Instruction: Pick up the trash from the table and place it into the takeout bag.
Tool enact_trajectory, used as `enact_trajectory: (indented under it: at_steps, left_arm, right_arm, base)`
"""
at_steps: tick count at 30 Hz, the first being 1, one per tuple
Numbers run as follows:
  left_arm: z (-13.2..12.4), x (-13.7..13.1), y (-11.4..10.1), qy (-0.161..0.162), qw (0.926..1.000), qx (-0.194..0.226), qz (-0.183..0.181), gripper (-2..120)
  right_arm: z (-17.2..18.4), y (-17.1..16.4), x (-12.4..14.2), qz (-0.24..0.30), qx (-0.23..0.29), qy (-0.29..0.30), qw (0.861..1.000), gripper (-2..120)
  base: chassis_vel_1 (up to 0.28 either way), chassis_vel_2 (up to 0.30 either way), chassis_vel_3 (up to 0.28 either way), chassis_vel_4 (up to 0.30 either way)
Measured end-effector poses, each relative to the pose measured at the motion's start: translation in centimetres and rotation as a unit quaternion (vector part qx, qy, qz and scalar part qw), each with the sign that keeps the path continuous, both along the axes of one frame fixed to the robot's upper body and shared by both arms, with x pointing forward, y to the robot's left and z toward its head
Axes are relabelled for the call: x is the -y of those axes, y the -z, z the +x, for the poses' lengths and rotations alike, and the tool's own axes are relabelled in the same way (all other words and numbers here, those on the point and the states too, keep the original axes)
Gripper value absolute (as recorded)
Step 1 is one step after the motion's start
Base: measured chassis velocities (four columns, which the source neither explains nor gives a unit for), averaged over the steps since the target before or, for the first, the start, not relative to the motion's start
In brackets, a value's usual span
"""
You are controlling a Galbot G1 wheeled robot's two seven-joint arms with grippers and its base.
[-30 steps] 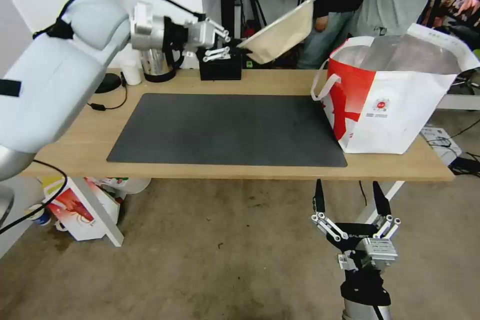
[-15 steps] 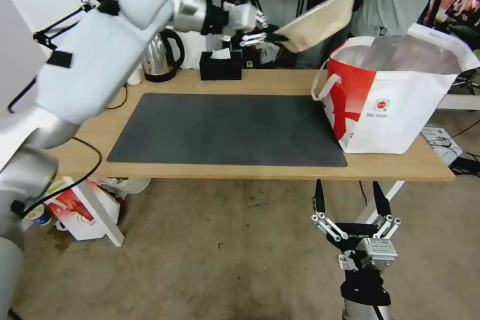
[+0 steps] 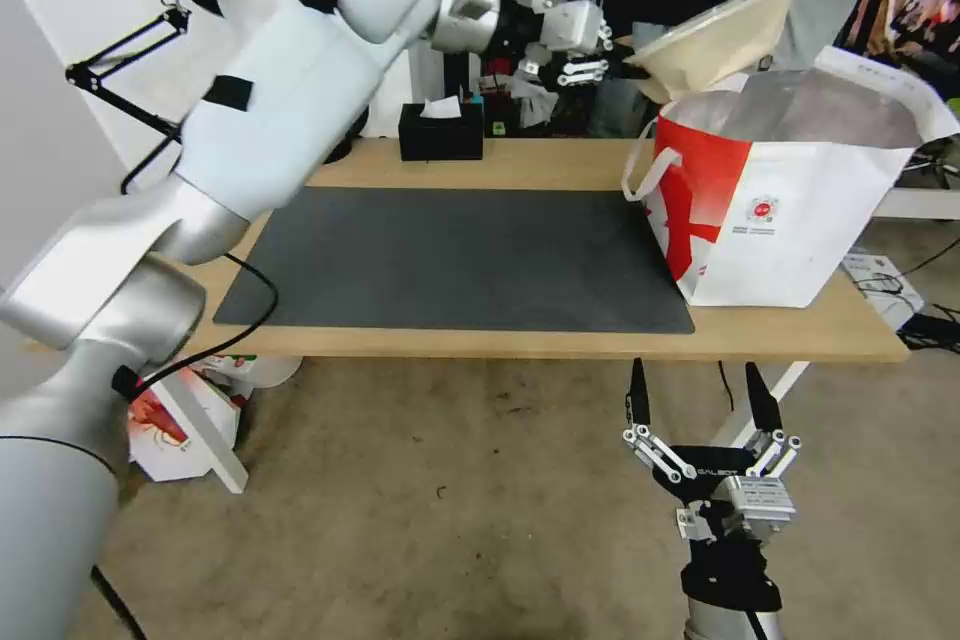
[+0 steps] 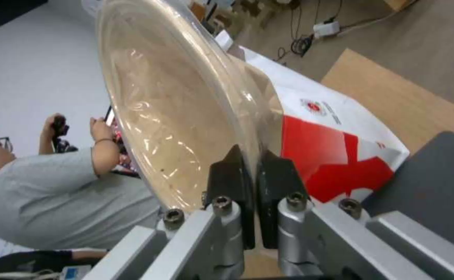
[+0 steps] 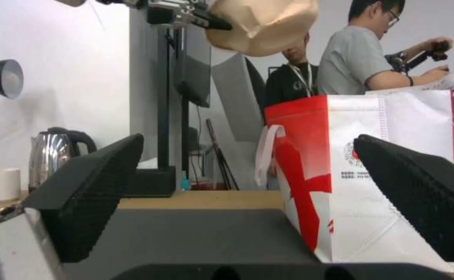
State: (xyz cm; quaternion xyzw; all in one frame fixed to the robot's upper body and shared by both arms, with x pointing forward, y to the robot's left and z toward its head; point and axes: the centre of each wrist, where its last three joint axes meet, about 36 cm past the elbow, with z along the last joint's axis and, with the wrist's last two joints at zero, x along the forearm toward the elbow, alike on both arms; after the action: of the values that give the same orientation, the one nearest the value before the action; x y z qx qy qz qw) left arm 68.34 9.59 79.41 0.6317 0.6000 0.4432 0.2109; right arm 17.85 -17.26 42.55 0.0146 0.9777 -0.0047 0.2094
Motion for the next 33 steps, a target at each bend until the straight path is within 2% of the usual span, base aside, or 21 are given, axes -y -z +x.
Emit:
enact_trajectory:
  at_steps: [12,20,26,33]
  left_arm:
    - [0.4,4.5,1.0,0.019,0.9998,0.000,-0.009,1]
    - [0.8,7.0,0.4,0.032,0.9993,0.017,-0.007,1]
    - [1.3,8.0,0.3,0.035,0.9988,0.036,0.001,1]
    - [2.6,7.8,1.2,0.025,0.9984,0.050,-0.002,1]
  right_arm:
    - [0.0,0.0,0.0,0.000,0.000,0.000,1.000,100]
    - [0.0,0.0,0.0,0.000,0.000,0.000,1.000,100]
    - [0.0,0.0,0.0,0.000,0.000,0.000,1.000,100]
    - [0.0,0.0,0.0,0.000,0.000,0.000,1.000,100]
  base:
    - [0.000,0.000,0.000,0.000]
    - [0.000,0.000,0.000,0.000]
    - [0.000,0.000,0.000,0.000]
    - [0.000,0.000,0.000,0.000]
